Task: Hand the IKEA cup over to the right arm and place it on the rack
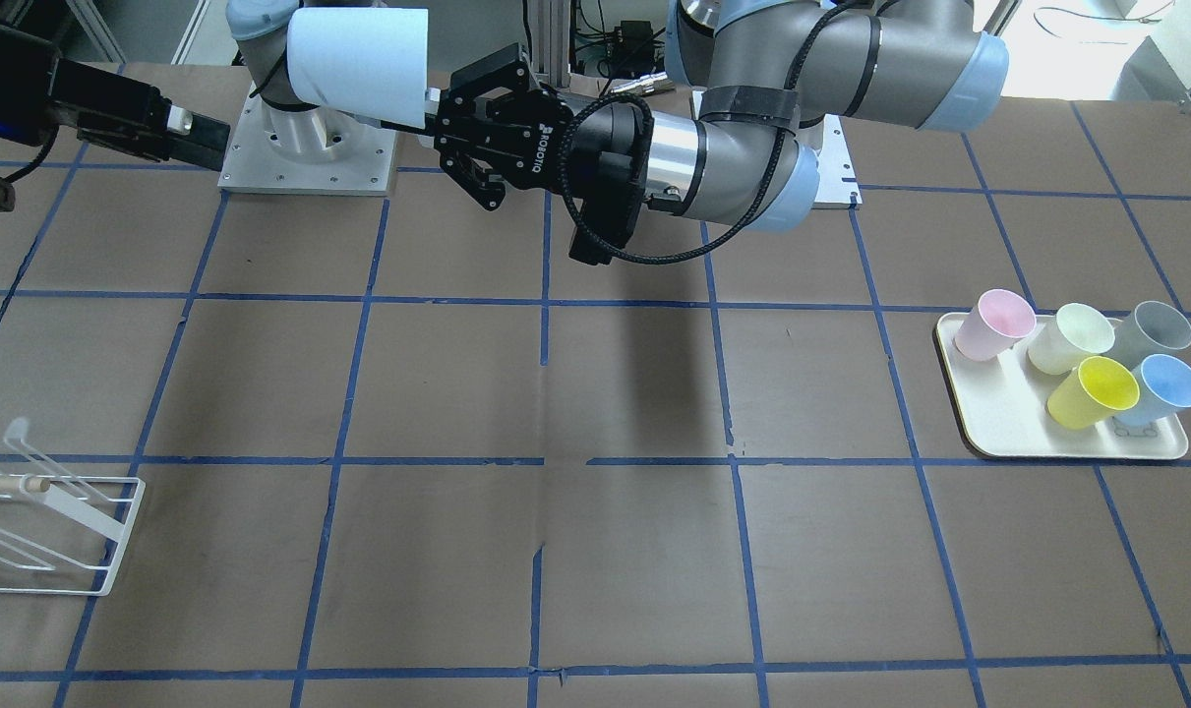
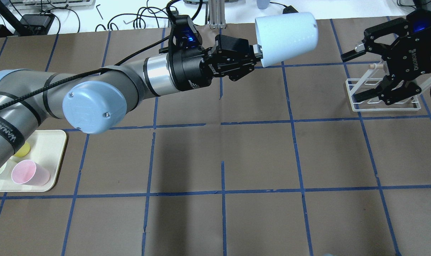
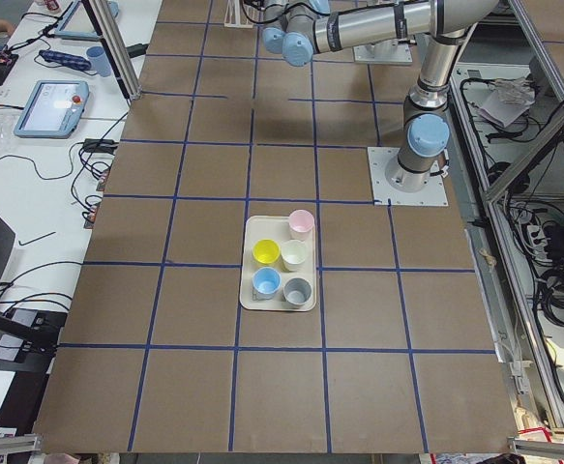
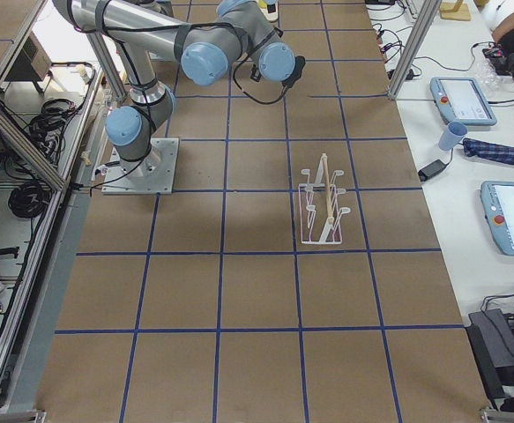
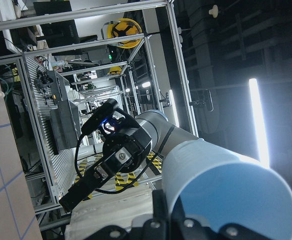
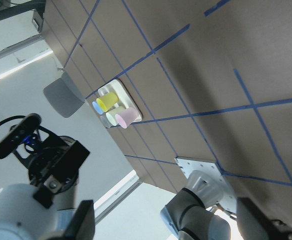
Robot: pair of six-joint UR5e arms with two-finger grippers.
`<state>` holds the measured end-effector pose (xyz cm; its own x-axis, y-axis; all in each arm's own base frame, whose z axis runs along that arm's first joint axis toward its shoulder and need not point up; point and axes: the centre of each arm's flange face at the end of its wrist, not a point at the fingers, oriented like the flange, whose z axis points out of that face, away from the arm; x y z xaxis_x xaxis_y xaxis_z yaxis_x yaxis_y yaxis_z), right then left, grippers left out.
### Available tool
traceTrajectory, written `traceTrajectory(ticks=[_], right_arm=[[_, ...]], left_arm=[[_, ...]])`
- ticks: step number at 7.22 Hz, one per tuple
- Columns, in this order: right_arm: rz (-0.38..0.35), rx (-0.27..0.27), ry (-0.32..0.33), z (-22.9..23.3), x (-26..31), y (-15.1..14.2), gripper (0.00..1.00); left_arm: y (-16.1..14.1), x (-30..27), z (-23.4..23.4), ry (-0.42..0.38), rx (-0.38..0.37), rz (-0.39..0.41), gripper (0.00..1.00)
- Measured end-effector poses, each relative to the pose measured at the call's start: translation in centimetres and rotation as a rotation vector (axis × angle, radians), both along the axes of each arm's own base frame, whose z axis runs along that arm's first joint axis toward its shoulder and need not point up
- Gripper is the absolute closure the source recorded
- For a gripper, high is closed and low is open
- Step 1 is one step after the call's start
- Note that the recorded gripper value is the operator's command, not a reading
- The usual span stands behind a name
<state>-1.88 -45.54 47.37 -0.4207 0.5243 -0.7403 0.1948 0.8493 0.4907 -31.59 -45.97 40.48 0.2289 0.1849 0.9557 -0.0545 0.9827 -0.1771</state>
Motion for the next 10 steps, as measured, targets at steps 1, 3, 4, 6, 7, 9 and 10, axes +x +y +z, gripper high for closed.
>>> traceTrajectory(ticks=[1,3,4,6,7,9,10], right_arm=[[-0.032,0.016,-0.052,0.6,0.5,0.2,0.00],[-0.077,-0.001,-0.109,1.4,1.0,0.2,0.00],[-0.096,-0.007,-0.134,1.8,1.3,0.4,0.00],[-0.116,-0.001,-0.177,2.5,2.3,1.3,0.00],[-0.118,0.008,-0.188,2.6,2.7,1.8,0.00],[-0.108,0.013,-0.192,2.8,3.4,2.2,0.00],[-0.094,0.013,-0.191,2.9,4.1,2.3,0.00]], left_arm=[[0.6,-0.6,-0.6,0.002,0.013,-0.010,1.00],[1.2,-1.0,-1.5,-0.035,0.016,-0.045,1.00],[1.2,-1.0,-1.7,-0.047,0.016,-0.055,1.00],[1.3,-1.5,-2.2,-0.055,0.021,-0.070,1.00],[1.5,-1.8,-2.3,-0.056,0.022,-0.078,1.00],[1.6,-2.1,-2.3,-0.057,0.023,-0.085,1.00],[1.6,-2.1,-2.4,-0.057,0.023,-0.085,1.00]])
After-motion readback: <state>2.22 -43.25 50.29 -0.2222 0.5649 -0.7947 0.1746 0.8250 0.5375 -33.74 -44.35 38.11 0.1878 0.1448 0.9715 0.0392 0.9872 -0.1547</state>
